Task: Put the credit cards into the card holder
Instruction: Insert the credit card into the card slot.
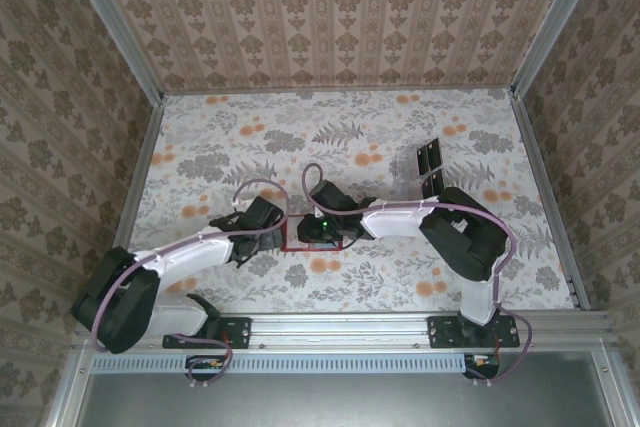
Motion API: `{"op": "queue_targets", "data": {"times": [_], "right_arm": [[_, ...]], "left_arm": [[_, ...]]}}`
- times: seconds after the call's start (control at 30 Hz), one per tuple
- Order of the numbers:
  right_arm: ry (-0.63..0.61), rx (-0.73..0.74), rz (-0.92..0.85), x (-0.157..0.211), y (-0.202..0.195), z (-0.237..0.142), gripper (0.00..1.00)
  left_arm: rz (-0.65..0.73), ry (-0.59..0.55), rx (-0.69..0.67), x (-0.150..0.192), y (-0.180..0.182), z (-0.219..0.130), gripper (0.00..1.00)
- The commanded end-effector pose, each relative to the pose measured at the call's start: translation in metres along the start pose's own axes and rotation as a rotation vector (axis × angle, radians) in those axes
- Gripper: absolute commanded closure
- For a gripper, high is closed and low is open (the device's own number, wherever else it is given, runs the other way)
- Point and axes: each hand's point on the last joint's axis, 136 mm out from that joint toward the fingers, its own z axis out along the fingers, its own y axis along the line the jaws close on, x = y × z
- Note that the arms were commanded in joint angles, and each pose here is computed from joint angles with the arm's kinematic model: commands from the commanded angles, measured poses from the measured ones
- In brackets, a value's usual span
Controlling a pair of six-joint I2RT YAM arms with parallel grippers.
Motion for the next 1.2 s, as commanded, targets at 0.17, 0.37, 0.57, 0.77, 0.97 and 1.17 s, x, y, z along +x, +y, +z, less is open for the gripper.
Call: {"op": "queue_targets", "data": {"times": [0.17, 0.37, 0.57, 0.77, 0.97, 1.17], "right_arm": [[-0.07, -0.012, 0.018, -0.009, 0.01, -0.025, 0.73], [-0.05, -0.001, 0.049, -0.001, 0.001, -0.015, 0.7], [-0.038, 0.012, 0.06, 0.003, -0.005, -0.008, 0.7], [-0.022, 0.014, 0.061, 0.007, -0.006, 0.0, 0.7], [-0.012, 0.014, 0.061, 0.009, -0.006, 0.004, 0.7], [-0.003, 0.006, 0.059, 0.009, -0.003, 0.007, 0.7]], "left_arm": [[0.002, -0.026, 0.014, -0.034, -0.007, -0.006, 0.0], [0.046, -0.007, -0.02, -0.042, -0.011, 0.004, 0.0], [0.048, 0.003, -0.027, -0.039, -0.012, 0.01, 0.0], [0.044, 0.012, -0.029, -0.034, -0.01, 0.013, 0.0], [0.041, 0.018, -0.031, -0.029, -0.008, 0.016, 0.0], [0.033, 0.024, -0.027, -0.026, -0.008, 0.018, 0.0]]}}
